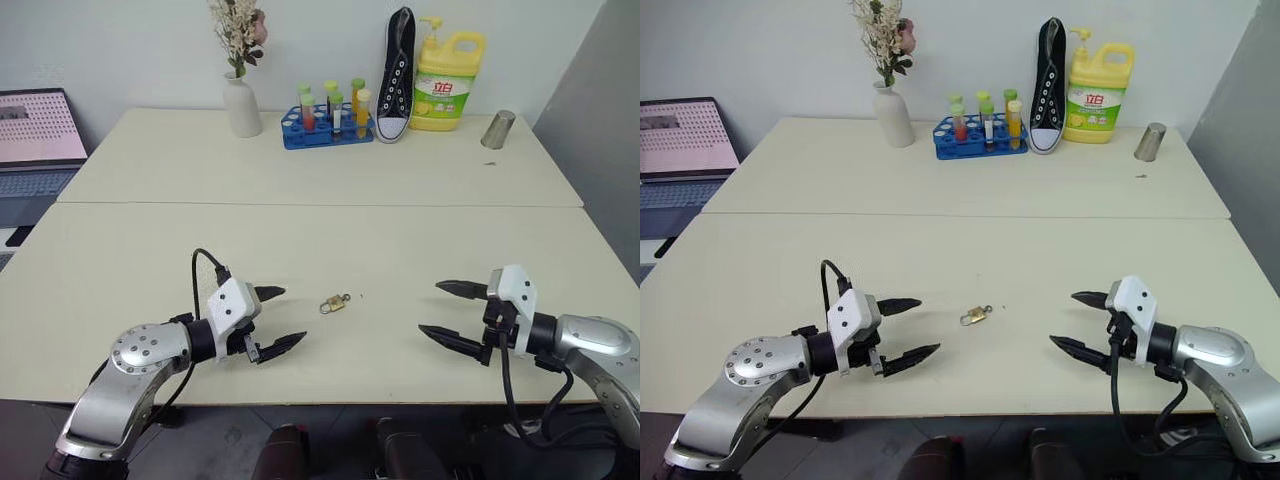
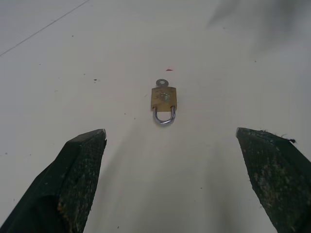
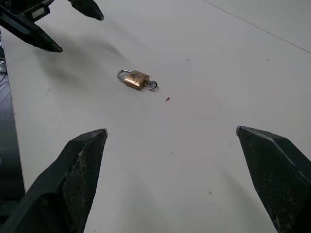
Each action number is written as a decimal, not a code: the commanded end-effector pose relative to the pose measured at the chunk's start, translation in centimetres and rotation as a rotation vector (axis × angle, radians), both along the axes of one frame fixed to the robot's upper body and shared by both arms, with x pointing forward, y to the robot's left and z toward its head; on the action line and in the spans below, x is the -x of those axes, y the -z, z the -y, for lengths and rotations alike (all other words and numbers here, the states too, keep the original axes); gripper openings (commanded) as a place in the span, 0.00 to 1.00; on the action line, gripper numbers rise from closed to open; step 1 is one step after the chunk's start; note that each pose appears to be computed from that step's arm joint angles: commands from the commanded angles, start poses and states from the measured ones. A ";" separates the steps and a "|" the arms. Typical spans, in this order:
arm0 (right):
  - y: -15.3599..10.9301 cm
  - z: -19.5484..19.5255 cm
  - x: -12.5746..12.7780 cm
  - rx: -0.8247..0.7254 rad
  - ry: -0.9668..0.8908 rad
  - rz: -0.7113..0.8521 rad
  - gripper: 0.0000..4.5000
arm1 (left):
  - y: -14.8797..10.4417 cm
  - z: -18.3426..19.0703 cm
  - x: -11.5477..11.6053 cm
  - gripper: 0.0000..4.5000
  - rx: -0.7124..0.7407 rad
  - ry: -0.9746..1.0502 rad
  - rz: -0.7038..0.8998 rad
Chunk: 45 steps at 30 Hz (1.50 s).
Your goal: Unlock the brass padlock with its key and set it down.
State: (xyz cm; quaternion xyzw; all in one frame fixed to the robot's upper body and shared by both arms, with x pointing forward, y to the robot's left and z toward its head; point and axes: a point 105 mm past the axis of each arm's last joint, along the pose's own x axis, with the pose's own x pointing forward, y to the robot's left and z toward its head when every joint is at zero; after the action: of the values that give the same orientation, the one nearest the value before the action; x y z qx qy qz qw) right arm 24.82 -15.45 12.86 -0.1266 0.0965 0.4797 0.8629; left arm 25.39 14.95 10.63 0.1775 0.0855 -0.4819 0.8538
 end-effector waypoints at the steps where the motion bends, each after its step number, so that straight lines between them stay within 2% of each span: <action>1: -0.1 -1.0 0.2 -0.008 -0.027 0.031 0.99 | -0.8 0.5 -0.4 1.00 -0.001 0.013 0.066; 10: 0.5 -1.4 0.3 -0.003 -0.022 0.030 0.99 | -0.6 -0.1 -0.9 1.00 -0.023 -0.053 0.059; 15: 0.2 -1.8 0.0 -0.005 -0.021 0.044 0.99 | -0.6 -0.5 -1.8 1.00 -0.085 -0.057 0.113; 21: -0.4 -1.8 -0.6 -0.051 0.010 0.012 0.99 | -0.6 -0.5 -2.2 1.00 -0.062 -0.041 0.082; 30: -0.6 -2.8 0.0 -0.012 -0.013 -0.002 0.99 | 0.2 2.2 -2.6 1.00 -0.095 -0.004 0.103; 45: -0.7 -3.3 1.0 -0.004 -0.016 -0.014 0.99 | 2.5 5.6 -5.2 1.00 -0.038 -0.073 -0.006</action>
State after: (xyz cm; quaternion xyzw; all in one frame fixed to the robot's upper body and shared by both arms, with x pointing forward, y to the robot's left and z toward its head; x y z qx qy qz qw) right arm 24.18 -12.49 12.71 -0.1147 0.1184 0.4827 0.8601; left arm 30.32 10.05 7.57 0.1876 0.1144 -0.4438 0.8688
